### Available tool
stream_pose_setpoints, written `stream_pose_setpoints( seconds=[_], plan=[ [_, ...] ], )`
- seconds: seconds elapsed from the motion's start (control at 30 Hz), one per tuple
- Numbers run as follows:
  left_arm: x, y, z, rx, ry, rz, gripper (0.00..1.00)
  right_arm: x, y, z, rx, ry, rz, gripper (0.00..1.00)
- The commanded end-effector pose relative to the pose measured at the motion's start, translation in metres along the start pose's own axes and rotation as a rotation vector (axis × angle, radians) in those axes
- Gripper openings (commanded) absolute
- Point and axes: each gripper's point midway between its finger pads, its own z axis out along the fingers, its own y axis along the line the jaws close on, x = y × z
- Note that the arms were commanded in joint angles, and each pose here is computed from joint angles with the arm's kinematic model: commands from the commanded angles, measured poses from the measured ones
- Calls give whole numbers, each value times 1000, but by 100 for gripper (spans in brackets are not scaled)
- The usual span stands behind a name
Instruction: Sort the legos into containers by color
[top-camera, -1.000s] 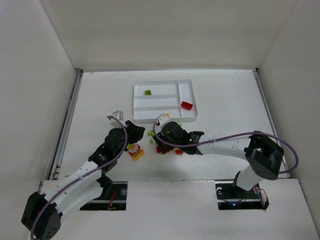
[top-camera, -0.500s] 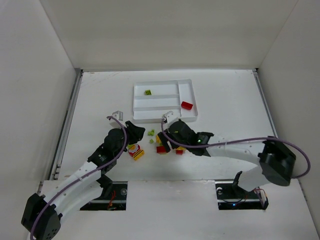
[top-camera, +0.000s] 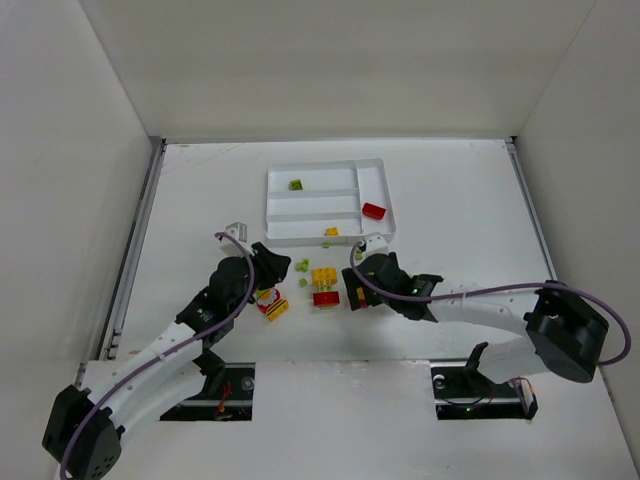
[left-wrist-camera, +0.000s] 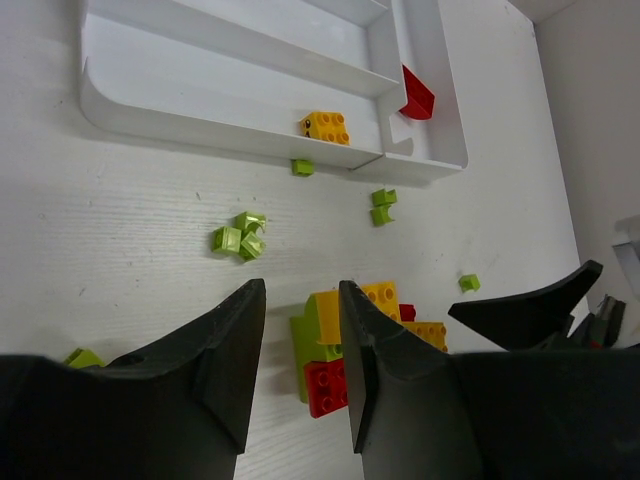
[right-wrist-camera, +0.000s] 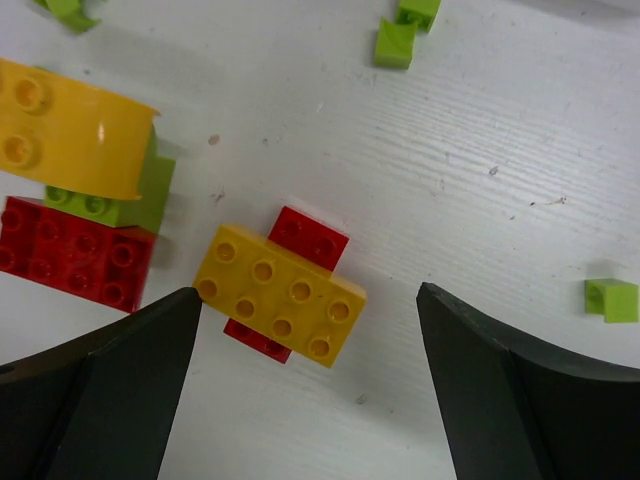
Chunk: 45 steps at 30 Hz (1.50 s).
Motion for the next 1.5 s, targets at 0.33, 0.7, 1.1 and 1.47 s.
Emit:
stream_pose_setpoints(
  seconds=[0.33, 0.7, 1.1, 1.47],
  plan=[
    [-10, -7, -2, 30, -37, -15, 33, -2, 22, 15, -15, 15, -43, 84],
    [-9, -23, -6, 72, -27, -24, 42, -28, 11, -7, -18, -84, 36, 66],
    [1, -85, -32, 334, -51, -31, 56, -139, 56, -46, -328, -301, 342, 63],
    [13, -105, -22, 308, -111, 72, 56, -177, 72, -52, -376, -362, 471, 63]
  ],
)
